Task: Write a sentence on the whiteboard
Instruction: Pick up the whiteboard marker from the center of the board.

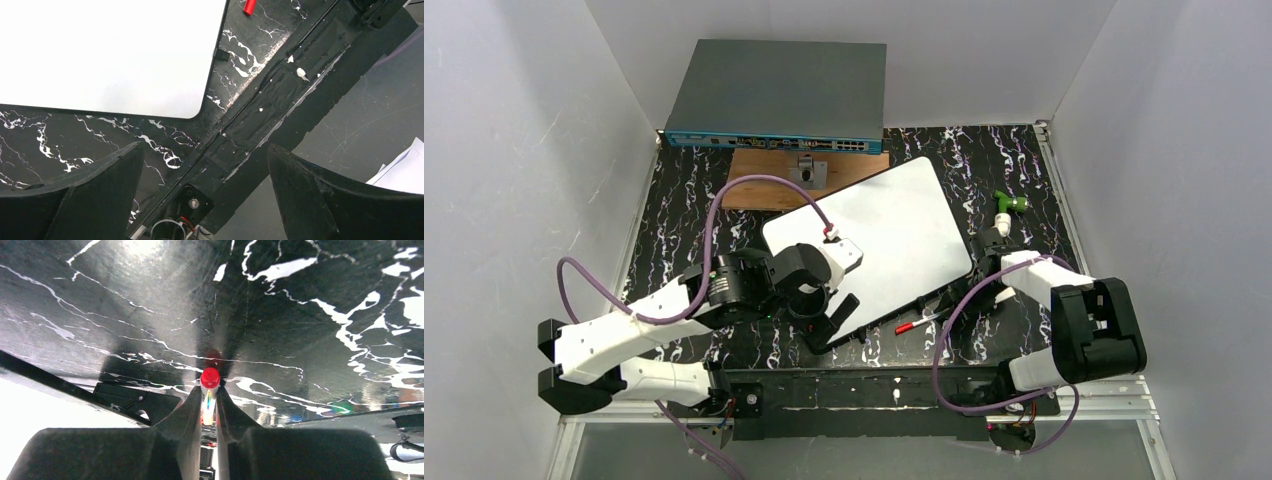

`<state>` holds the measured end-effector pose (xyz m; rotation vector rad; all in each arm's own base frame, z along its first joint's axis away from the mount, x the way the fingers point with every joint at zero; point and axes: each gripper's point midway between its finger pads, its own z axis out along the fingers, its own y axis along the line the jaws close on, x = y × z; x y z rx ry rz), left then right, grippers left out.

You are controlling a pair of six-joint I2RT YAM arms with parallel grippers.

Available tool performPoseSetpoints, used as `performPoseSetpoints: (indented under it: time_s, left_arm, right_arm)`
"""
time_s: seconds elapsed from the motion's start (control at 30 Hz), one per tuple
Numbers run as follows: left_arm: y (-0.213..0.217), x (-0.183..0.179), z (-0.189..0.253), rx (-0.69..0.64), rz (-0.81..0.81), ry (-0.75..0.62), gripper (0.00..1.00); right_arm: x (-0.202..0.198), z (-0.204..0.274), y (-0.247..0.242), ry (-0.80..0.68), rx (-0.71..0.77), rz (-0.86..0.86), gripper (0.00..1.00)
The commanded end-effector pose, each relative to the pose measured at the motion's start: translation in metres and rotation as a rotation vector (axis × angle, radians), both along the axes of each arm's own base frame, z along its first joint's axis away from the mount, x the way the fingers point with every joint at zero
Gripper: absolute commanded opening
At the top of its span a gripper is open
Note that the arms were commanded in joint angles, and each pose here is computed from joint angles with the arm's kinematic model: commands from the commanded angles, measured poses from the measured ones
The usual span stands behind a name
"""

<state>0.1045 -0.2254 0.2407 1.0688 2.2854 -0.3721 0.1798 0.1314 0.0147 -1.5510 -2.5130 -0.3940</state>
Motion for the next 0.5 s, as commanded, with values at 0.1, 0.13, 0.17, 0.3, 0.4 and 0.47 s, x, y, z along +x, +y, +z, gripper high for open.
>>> performPoseSetpoints:
  time_s: [0.1,0.13,0.17,0.3,0.4,0.47]
  left_arm:
    - [-0.018,0.001,0.006,-0.008,-0.02,0.01,0.93]
    - [-0.021,0.002,0.007,-0.007,-0.02,0.014,0.93]
    - [-0.023,0.002,0.008,-0.008,-0.018,0.017,0.93]
    - [-0.032,0.008,0.013,-0.027,0.005,0.006,0.92]
    - [-0.043,0.008,0.018,-0.07,0.003,0.011,0.93]
    - [-0.051,0.007,0.019,-0.083,-0.004,0.028,0.93]
  right_arm:
    - [-0.006,0.0,-0.028,-0.042,-0.161,0.088,0.01]
    - [-0.005,0.005,-0.029,-0.054,-0.163,0.099,0.01]
    - [-0.005,0.009,-0.029,-0.065,-0.163,0.112,0.01]
    - [-0.008,0.03,-0.033,-0.13,-0.167,0.152,0.01]
    - [-0.01,0.045,-0.036,-0.191,-0.177,0.185,0.01]
    - [-0.011,0.056,-0.039,-0.238,-0.189,0.206,0.01]
